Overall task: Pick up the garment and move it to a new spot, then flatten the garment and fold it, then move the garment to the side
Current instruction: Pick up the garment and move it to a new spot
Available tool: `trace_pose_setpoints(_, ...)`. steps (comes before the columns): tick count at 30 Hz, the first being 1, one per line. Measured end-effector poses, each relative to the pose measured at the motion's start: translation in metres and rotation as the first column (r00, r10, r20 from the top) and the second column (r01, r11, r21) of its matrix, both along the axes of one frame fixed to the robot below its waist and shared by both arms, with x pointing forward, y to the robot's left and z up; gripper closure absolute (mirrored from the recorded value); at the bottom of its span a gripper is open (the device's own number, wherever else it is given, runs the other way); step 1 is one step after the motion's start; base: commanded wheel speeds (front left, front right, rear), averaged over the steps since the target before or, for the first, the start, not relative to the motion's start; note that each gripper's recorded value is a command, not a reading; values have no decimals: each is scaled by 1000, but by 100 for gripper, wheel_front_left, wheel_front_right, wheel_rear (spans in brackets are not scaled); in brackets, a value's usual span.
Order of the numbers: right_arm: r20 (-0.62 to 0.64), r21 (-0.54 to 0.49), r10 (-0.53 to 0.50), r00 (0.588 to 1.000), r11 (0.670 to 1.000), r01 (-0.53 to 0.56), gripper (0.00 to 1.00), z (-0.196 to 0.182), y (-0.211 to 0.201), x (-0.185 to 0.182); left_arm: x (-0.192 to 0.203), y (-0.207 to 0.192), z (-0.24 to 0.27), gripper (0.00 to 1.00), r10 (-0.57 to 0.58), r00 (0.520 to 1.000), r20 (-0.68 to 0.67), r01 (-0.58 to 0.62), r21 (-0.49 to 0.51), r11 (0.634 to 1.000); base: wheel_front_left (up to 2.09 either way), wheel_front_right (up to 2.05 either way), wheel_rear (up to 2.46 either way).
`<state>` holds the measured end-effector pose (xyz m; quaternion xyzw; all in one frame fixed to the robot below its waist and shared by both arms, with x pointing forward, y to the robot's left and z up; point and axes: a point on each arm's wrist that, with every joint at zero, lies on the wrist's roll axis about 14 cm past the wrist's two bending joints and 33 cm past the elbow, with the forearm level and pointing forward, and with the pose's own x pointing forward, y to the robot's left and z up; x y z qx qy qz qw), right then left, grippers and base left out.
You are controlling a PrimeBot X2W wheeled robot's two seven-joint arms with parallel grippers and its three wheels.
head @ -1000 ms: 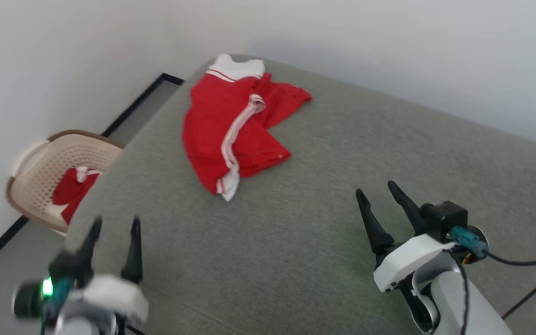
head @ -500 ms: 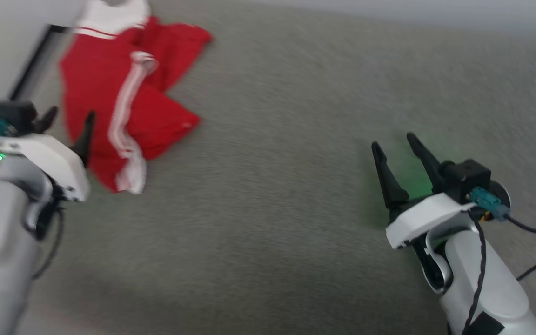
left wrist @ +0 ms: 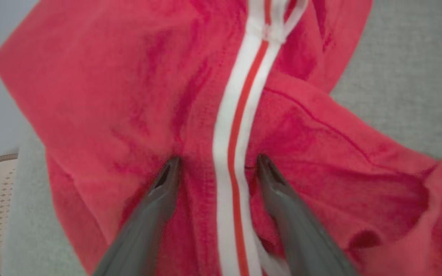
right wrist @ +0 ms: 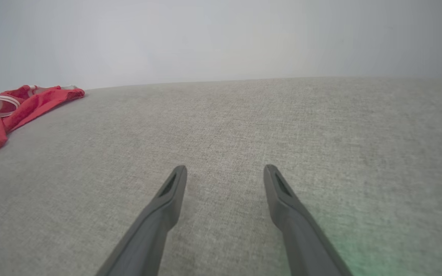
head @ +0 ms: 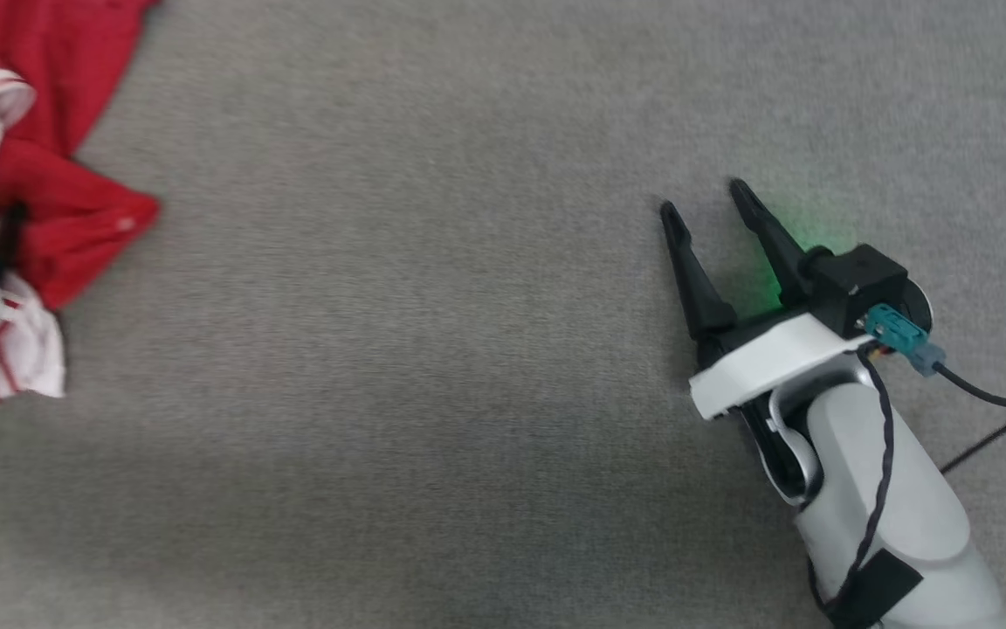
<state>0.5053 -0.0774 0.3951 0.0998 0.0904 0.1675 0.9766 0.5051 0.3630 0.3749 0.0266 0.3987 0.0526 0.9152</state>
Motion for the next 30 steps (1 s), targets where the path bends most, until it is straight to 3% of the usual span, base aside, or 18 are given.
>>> trace_pose_setpoints(4,-12,-3,-5,1000,1000,5,0,-11,-2,3,15,-1,-18,0,12,999,-37,-12,1,1000,0,0,0)
trace_pose_setpoints(5,-14,-5,-5,1000,1000,5,0,-13,-2,3,16,-2,-23,4,18,998,-53,-18,-7,1000,0,0,0)
trace_pose_setpoints(6,-16,-7,-4,1000,1000,4,0,-14,-2,4,18,-2,-26,19,20,998,-63,-21,-11,1000,0,0,0)
trace_pose_setpoints(7,-16,-9,-2,1000,1000,2,0,-15,-2,3,19,-3,-28,51,23,997,-70,-24,-18,1000,0,0,0)
trace_pose_setpoints(8,-17,-11,0,1000,1000,0,0,-15,-2,3,20,-4,-30,73,23,997,-75,-24,-21,999,0,0,0)
trace_pose_setpoints(9,-14,-11,2,1000,1000,-3,0,-14,-1,2,20,-5,-29,100,24,997,-75,-26,-25,999,0,0,0)
trace_pose_setpoints(21,58,8,-3,998,1000,3,0,31,0,-12,20,2,38,100,-43,988,151,32,75,997,0,0,0)
trace_pose_setpoints(30,136,20,-112,984,994,111,0,74,-37,-30,32,-55,118,100,-270,899,346,235,142,962,0,0,0)
